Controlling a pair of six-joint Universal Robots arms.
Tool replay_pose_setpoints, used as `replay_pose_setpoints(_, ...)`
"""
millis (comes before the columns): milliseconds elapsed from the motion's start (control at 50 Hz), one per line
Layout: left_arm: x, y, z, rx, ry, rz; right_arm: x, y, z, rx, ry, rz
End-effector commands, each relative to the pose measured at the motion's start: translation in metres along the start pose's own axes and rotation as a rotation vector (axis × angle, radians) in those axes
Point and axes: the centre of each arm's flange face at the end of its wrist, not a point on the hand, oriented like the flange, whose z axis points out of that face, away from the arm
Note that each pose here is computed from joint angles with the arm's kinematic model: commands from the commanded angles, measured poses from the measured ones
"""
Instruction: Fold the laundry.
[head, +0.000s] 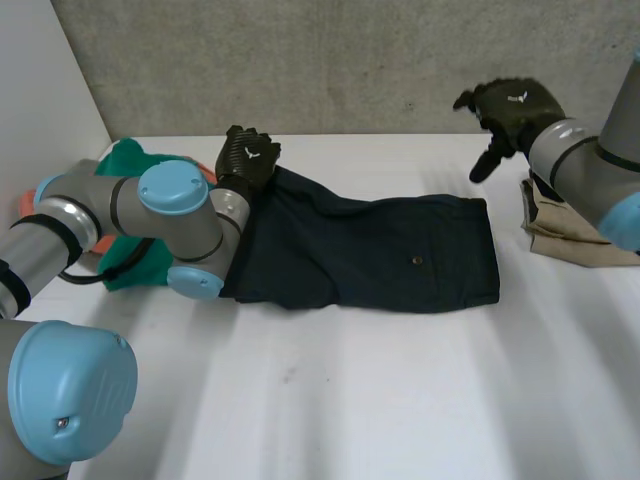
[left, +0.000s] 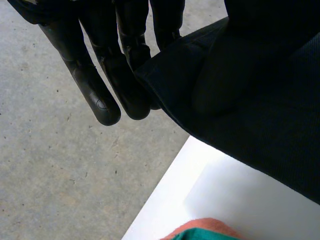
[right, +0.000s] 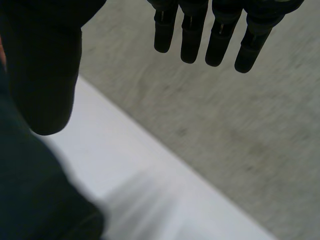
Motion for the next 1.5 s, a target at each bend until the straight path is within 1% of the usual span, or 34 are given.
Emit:
replay_pose_setpoints(20, 0.003, 0.004, 0.000, -0.007, 0.003, -0.001, -0.023, 0.036, -0.015, -0.159, -0.107, 0.046)
replay_pose_setpoints(60, 0.003, 0.006, -0.001, -0.012, 0.004, -0.001, -0.027, 0.046, -0.010, -0.175, -0.122, 0.058)
replay_pose_setpoints(80, 0.004, 0.005, -0.001, -0.012, 0.006, -0.001, -0.031, 0.063, -0.002, -0.194, -0.133, 0.070)
replay_pose_setpoints(140, 0.005, 0.006, -0.002, -0.015, 0.007, -0.002, -0.036, 0.081, 0.014, -0.185, -0.131, 0.071)
replay_pose_setpoints(200, 0.006, 0.006, -0.002, -0.017, 0.008, -0.002, -0.036, 0.101, 0.037, -0.120, -0.091, 0.060)
replay_pose_setpoints(240, 0.006, 0.006, -0.002, -0.017, 0.008, -0.002, -0.032, 0.109, 0.056, -0.037, -0.014, 0.033)
replay_pose_setpoints(320, 0.006, 0.006, -0.002, -0.016, 0.005, -0.002, -0.032, 0.115, 0.076, 0.079, 0.090, -0.010)
replay_pose_setpoints(400, 0.002, 0.006, 0.000, -0.015, -0.006, -0.001, -0.038, 0.121, 0.087, 0.136, 0.110, -0.037)
replay_pose_setpoints(440, 0.002, 0.006, 0.000, -0.016, -0.008, -0.001, -0.038, 0.121, 0.087, 0.132, 0.110, -0.049)
replay_pose_setpoints(520, 0.000, 0.005, -0.001, -0.025, -0.018, -0.001, -0.036, 0.106, 0.078, 0.119, 0.101, -0.051)
replay_pose_setpoints(600, -0.011, -0.003, 0.000, -0.035, -0.073, -0.002, -0.031, 0.075, 0.056, 0.121, 0.080, -0.049)
replay_pose_setpoints(620, -0.013, -0.008, -0.001, -0.032, -0.079, -0.003, -0.027, 0.060, 0.046, 0.133, 0.076, -0.051)
replay_pose_setpoints(680, -0.023, -0.021, -0.005, -0.024, -0.090, -0.006, -0.022, 0.039, 0.027, 0.142, 0.060, -0.058)
replay_pose_setpoints(700, -0.027, -0.027, -0.006, -0.021, -0.094, -0.007, -0.021, 0.033, 0.015, 0.127, 0.050, -0.055)
replay_pose_setpoints(760, -0.038, -0.045, -0.017, -0.018, -0.095, -0.015, -0.014, 0.028, -0.006, 0.069, 0.045, -0.043)
replay_pose_setpoints(780, -0.040, -0.049, -0.021, -0.022, -0.091, -0.020, -0.008, 0.032, -0.017, 0.017, 0.047, -0.030)
replay_pose_setpoints(840, -0.044, -0.057, -0.039, -0.051, -0.073, -0.049, -0.002, 0.045, -0.032, -0.083, 0.046, 0.004)
replay_pose_setpoints(860, -0.044, -0.061, -0.050, -0.069, -0.058, -0.074, -0.001, 0.058, -0.040, -0.154, 0.036, 0.023)
replay_pose_setpoints(920, -0.041, -0.067, -0.067, -0.092, -0.031, -0.127, -0.006, 0.077, -0.049, -0.237, 0.015, 0.046)
replay_pose_setpoints(940, -0.037, -0.068, -0.078, -0.110, -0.010, -0.168, -0.011, 0.085, -0.052, -0.257, -0.004, 0.050)
replay_pose_setpoints(1000, -0.032, -0.068, -0.093, -0.142, 0.016, -0.236, -0.016, 0.094, -0.053, -0.255, -0.027, 0.051)
replay_pose_setpoints(1020, -0.030, -0.067, -0.102, -0.163, 0.027, -0.281, -0.018, 0.099, -0.052, -0.242, -0.035, 0.049)
replay_pose_setpoints(1080, -0.028, -0.067, -0.112, -0.183, 0.038, -0.342, -0.023, 0.118, -0.042, -0.218, -0.049, 0.045)
replay_pose_setpoints(1100, -0.026, -0.066, -0.118, -0.192, 0.053, -0.377, -0.024, 0.122, -0.039, -0.211, -0.050, 0.044)
replay_pose_setpoints(1160, -0.022, -0.070, -0.126, -0.190, 0.086, -0.413, -0.026, 0.135, -0.027, -0.188, -0.061, 0.039)
replay_pose_setpoints(1260, -0.019, -0.074, -0.133, -0.187, 0.108, -0.420, -0.027, 0.148, -0.014, -0.192, -0.071, 0.041)
replay_pose_setpoints(1380, -0.018, -0.074, -0.134, -0.190, 0.108, -0.417, -0.011, 0.153, -0.019, -0.218, -0.010, 0.039)
replay_pose_setpoints(1440, -0.023, -0.081, -0.136, -0.175, 0.101, -0.417, 0.011, 0.136, -0.030, -0.203, 0.048, 0.020)
replay_pose_setpoints(1460, -0.024, -0.083, -0.136, -0.170, 0.099, -0.416, 0.028, 0.120, -0.038, -0.175, 0.090, -0.011)
replay_pose_setpoints(1500, -0.027, -0.086, -0.139, -0.163, 0.094, -0.416, 0.041, 0.110, -0.045, -0.167, 0.124, -0.056)
